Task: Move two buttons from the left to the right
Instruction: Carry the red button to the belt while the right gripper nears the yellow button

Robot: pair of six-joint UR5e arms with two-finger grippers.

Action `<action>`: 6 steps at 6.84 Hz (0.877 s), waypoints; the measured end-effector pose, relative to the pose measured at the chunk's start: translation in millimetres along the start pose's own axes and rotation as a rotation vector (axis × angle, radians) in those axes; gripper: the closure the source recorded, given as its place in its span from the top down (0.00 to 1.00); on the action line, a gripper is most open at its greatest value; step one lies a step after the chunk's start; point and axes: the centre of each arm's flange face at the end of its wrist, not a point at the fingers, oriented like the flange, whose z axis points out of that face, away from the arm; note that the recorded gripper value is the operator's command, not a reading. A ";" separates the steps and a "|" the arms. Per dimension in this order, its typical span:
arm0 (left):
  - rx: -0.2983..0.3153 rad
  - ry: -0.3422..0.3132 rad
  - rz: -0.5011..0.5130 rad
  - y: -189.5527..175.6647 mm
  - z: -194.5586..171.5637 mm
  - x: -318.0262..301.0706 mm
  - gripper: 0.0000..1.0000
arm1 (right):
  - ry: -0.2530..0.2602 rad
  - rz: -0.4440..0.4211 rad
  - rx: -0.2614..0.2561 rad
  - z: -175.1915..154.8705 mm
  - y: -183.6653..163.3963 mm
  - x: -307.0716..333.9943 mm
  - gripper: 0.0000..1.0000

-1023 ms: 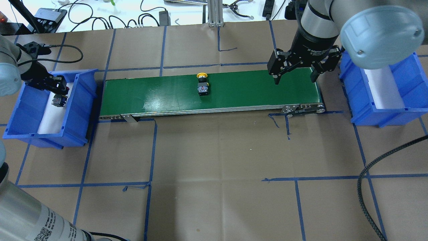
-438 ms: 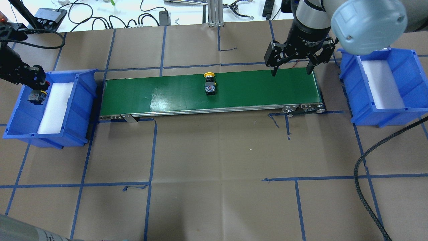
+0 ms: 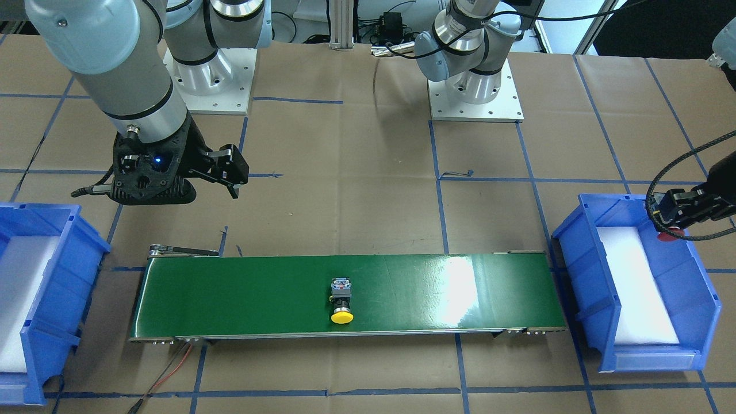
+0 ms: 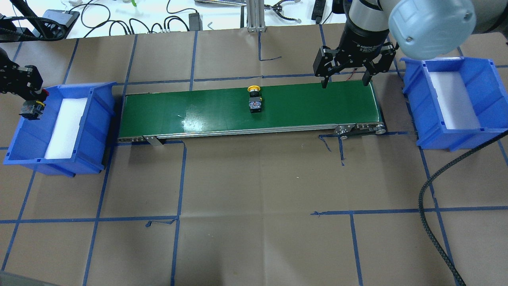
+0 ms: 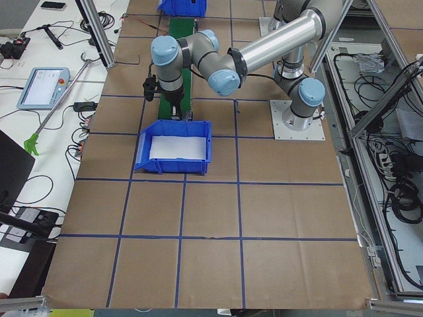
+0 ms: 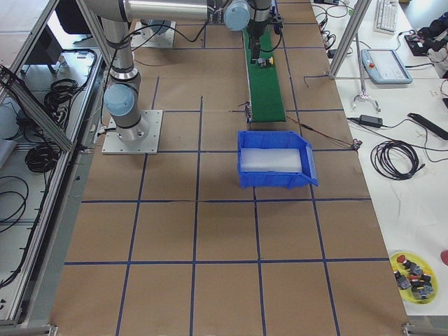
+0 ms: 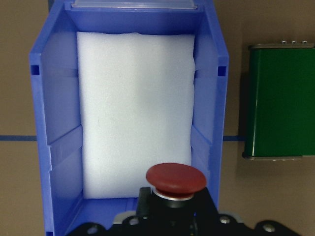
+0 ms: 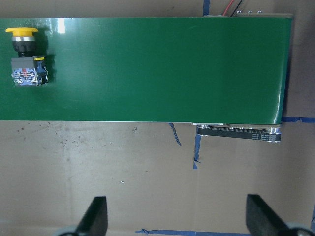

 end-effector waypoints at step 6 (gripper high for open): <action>-0.037 -0.008 -0.107 -32.2 40.3 179.3 0.00 | -0.002 -0.001 -0.008 4.2 0.8 -0.9 1.00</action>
